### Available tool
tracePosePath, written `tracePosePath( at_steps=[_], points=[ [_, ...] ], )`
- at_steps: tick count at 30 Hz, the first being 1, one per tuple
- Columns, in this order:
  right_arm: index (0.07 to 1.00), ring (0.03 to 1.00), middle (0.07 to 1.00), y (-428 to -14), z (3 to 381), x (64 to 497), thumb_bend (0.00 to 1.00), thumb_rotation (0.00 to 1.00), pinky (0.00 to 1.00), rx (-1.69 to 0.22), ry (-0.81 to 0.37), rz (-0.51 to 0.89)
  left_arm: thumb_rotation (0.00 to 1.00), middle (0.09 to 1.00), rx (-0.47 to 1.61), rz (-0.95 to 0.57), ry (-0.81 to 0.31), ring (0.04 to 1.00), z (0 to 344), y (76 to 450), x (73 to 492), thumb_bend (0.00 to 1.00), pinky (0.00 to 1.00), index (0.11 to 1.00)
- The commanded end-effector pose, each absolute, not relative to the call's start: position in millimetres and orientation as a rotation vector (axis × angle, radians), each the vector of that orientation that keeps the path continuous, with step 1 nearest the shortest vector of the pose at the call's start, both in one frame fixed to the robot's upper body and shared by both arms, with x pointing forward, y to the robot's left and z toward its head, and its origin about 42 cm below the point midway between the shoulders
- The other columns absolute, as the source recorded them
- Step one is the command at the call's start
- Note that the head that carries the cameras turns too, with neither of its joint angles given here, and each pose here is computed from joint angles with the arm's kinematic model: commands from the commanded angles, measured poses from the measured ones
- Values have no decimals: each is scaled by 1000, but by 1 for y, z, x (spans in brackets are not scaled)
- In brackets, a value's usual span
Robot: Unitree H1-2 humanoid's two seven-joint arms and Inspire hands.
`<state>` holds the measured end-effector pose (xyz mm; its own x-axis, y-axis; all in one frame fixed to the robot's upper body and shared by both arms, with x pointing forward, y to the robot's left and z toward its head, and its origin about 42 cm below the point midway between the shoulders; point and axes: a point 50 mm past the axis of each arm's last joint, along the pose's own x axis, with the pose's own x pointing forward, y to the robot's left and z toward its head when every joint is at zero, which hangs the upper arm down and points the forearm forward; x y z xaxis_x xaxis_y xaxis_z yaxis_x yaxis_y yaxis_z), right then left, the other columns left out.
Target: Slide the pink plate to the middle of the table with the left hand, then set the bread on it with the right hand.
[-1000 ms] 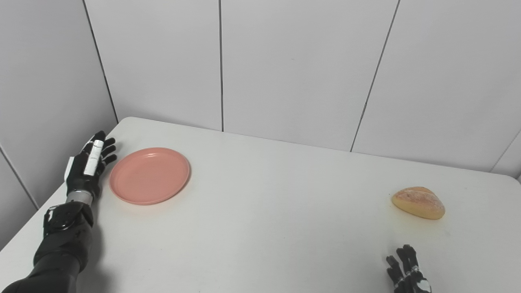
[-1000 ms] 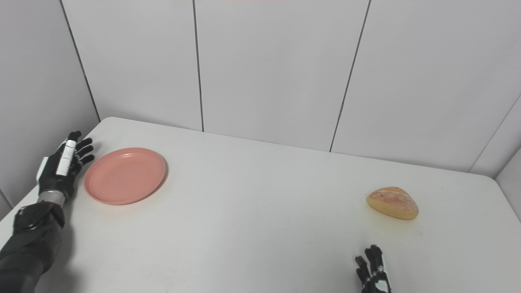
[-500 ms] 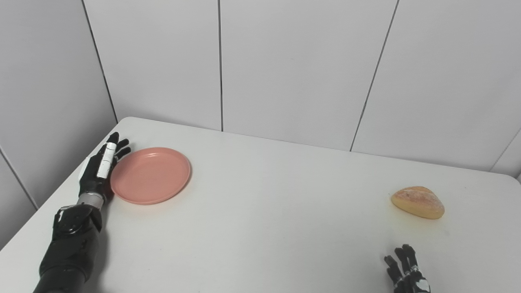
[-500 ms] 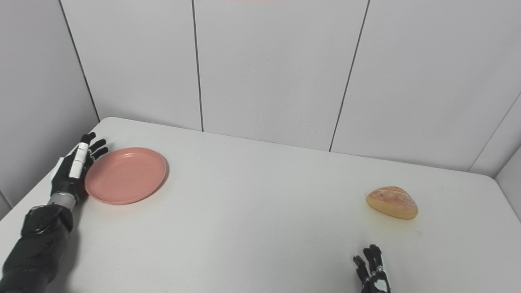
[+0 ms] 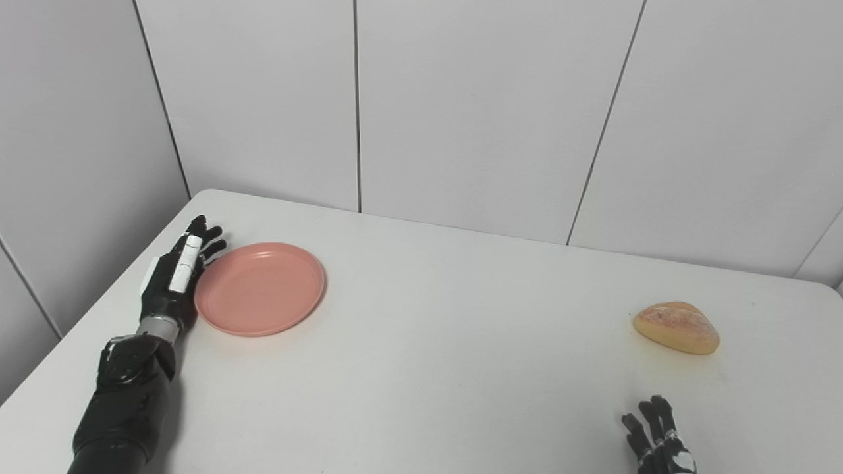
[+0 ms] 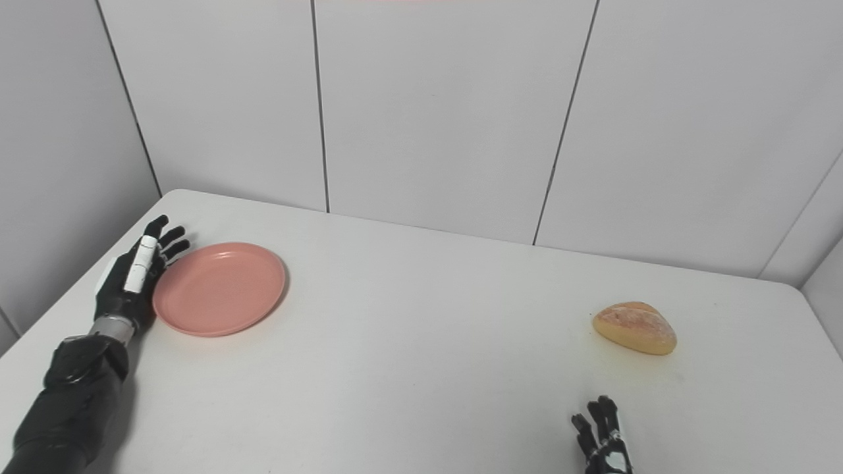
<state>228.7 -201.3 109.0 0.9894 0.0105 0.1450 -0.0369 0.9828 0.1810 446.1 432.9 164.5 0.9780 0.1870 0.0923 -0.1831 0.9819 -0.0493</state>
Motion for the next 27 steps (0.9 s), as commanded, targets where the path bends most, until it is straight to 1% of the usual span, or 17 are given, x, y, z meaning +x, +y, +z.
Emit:
tracePosePath(
  at_steps=[1,2,4,7,8,9,10,15,17,24,27],
  points=[
    [970,926,966,-199,109,225,749,994,1000,195,-123,29,775,867,-70,130,-138,874,179,418,457,980,838,916],
    [967,923,963,-198,109,225,748,989,999,197,-123,28,774,868,-78,123,-136,888,179,417,458,969,850,914],
    [966,920,961,-198,109,225,746,993,994,196,-123,26,777,868,-76,108,-134,879,180,412,460,976,808,912],
    [966,915,957,-196,110,225,747,994,989,186,-128,25,776,861,-77,86,-144,866,181,401,463,969,791,907],
    [968,914,957,-196,110,225,749,993,987,184,-129,26,780,844,-77,82,-146,844,182,398,463,954,756,892],
    [969,914,956,-195,110,225,750,992,987,181,-130,27,782,838,-72,78,-146,837,183,394,464,949,744,886],
    [971,911,955,-195,110,225,755,990,982,178,-131,27,786,830,-69,76,-146,819,184,392,464,956,713,874],
    [968,905,953,-192,110,225,781,959,973,186,-130,25,766,834,-71,40,-142,823,188,371,469,986,724,875],
    [966,902,950,-192,110,226,789,951,972,187,-132,25,765,834,-67,29,-140,817,190,361,470,978,708,861],
    [964,897,945,-187,111,228,782,949,970,188,-137,25,769,821,-62,-2,-127,816,191,343,469,964,733,854],
    [955,885,934,-185,110,228,788,947,950,183,-136,23,767,821,-67,-20,-122,818,192,339,468,957,732,856]
  ],
)
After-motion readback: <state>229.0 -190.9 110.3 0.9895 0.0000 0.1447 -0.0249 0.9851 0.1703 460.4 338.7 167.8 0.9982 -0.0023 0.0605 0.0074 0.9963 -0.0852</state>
